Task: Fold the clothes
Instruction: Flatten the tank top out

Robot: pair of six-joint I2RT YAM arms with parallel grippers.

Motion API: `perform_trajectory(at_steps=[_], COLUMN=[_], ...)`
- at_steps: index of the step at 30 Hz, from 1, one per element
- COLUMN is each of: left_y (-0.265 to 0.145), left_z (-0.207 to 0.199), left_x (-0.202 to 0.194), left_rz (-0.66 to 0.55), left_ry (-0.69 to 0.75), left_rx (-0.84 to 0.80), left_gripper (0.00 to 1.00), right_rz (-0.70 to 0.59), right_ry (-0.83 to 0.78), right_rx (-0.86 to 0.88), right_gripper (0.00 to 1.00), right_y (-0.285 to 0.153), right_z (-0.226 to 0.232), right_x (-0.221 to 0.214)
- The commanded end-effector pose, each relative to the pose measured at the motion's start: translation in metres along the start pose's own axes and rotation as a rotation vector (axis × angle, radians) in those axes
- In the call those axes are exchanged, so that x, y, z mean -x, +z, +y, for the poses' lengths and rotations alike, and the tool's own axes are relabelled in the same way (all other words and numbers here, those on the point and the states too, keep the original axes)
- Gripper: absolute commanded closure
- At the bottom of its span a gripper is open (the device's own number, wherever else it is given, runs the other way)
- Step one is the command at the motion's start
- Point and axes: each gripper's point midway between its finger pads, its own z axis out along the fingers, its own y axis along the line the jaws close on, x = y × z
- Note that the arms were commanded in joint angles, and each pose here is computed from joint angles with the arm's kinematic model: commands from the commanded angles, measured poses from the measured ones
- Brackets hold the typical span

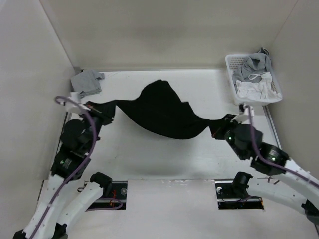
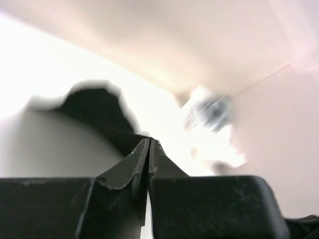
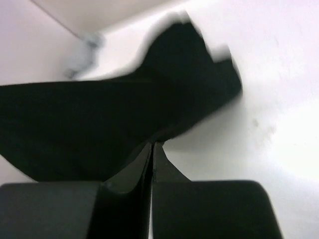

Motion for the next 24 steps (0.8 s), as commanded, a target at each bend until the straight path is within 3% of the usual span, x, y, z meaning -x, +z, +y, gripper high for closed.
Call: perform_trajectory(at_steps=[1, 7, 12, 16, 18, 24], left_y=[-0.038, -0.111, -0.11, -0.049, 0.001, 0.115], left_z=[-0.044, -0.112, -0.14, -0.141, -0.123, -0.058], left_x=[0.079, 0.196, 0.226, 0.211, 0.191, 0.159], left_rz=[-0.204, -0.528, -0.594, -0.532, -0.476, -0.374], left_ry=[-0.007, -0.066, -0.074, -0.047, -0.01, -0.002], left_rx=[-0.106, -0.301, -0.345, -0.288, -0.193, -0.005], left_gripper=[1.0, 1.0, 1.0, 1.0, 1.0, 1.0], right_rz=[-0.21, -0.392, -0.575, -0.686, -0.705, -0.567], right_ry=[-0.055, -0.1, -0.147, -0.24, -0.283, -0.31], right_rx=[0.012, 0.048, 0.116, 0.06, 0.05, 0.068], right_gripper=[1.0, 1.0, 1.0, 1.0, 1.0, 1.0], right_y=[-0.047, -0.107, -0.13, -0.111, -0.088, 0.034], right_z=[0.022, 0.071, 0.113, 0.138, 0.148, 0.137], right_x=[0.092, 0.206, 0.279, 0.295, 0.292, 0.282])
